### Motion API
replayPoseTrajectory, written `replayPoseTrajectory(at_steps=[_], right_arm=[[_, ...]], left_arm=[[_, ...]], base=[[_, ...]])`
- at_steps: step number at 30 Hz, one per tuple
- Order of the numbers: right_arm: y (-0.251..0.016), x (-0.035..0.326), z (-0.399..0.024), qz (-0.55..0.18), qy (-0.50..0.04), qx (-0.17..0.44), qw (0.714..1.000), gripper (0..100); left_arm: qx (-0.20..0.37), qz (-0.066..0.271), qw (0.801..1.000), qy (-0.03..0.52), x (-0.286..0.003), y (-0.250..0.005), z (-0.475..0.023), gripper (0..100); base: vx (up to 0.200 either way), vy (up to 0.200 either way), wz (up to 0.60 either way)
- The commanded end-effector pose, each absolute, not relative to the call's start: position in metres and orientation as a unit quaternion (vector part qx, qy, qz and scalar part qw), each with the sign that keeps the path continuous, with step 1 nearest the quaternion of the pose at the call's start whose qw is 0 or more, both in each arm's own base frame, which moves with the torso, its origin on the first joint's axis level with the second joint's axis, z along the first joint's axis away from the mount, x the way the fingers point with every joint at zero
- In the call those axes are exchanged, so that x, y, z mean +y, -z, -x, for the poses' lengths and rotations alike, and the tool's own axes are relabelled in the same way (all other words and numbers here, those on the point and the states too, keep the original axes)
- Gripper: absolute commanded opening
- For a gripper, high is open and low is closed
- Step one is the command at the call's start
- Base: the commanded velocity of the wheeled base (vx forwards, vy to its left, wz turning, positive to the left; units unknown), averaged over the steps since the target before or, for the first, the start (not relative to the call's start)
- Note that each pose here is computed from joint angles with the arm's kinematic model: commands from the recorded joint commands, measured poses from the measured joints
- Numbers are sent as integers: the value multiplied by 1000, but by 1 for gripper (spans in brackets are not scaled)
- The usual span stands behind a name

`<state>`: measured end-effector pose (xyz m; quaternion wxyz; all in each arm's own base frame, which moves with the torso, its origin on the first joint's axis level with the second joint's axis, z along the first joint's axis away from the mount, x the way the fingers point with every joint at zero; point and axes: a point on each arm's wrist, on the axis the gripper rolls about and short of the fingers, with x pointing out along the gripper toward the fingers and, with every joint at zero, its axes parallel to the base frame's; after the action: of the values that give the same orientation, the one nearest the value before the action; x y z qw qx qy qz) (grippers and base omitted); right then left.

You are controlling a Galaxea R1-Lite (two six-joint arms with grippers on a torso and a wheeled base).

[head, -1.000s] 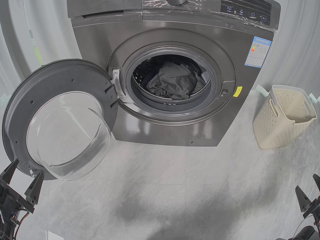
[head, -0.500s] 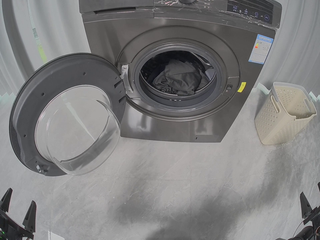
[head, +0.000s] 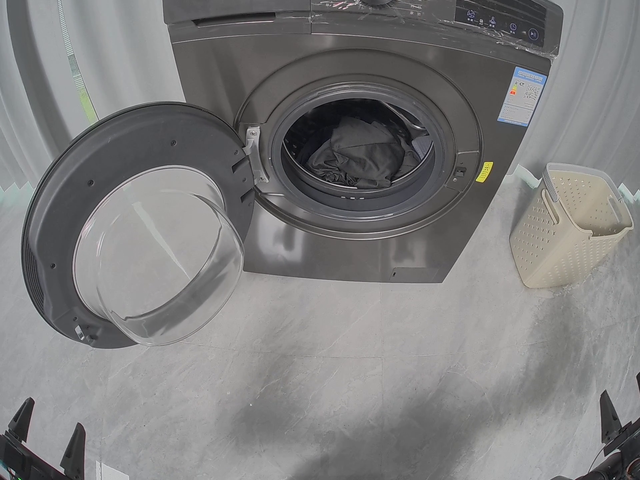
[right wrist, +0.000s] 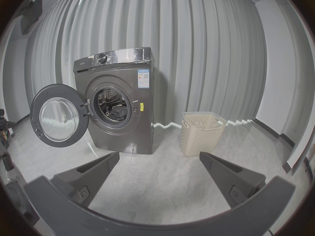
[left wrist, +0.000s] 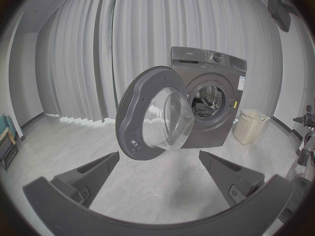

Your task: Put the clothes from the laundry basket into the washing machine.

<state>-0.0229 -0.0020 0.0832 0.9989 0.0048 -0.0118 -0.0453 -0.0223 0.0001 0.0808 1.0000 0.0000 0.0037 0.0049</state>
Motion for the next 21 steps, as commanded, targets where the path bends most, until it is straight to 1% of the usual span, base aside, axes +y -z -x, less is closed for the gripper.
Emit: replayPoseTrajectory(at_steps=[1, 5, 7, 8, 9, 10, 13, 15, 21], right_arm=[[-81, -2, 23, -5, 42, -18, 999, 100], [-81, -2, 23, -7, 51, -20, 998, 100], [-80, -2, 23, -9, 37, -16, 999, 100], [-79, 0, 23, -6, 11, -9, 1000, 100], [-76, 0, 23, -3, -5, 3, 1000, 100], [-76, 0, 23, -5, -10, 6, 1000, 100], [-76, 0, 23, -15, 5, 11, 1000, 100], [-76, 0, 23, -9, 5, 11, 1000, 100], [-76, 1, 23, 6, -18, 10, 1000, 100]], left_arm=[[1, 1, 1000, -5, 0, -75, 23, 100], [1, 5, 1000, -5, 0, -75, 23, 100], [1, 5, 1000, -5, 0, -75, 23, 100], [1, 3, 1000, -4, 0, -75, 23, 100], [1, 2, 1000, -4, 0, -75, 23, 100], [1, 2, 1000, -5, 0, -75, 23, 100], [1, 0, 1000, -5, 0, -75, 23, 100], [1, -1, 1000, -5, 0, -75, 23, 100], [1, 0, 1000, -4, 0, -75, 23, 100]], base=[[0, 0, 0], [0, 0, 0], [0, 0, 0], [0, 0, 0], [0, 200, 0], [0, 200, 0], [0, 200, 0], [0, 200, 0], [0, 200, 0]])
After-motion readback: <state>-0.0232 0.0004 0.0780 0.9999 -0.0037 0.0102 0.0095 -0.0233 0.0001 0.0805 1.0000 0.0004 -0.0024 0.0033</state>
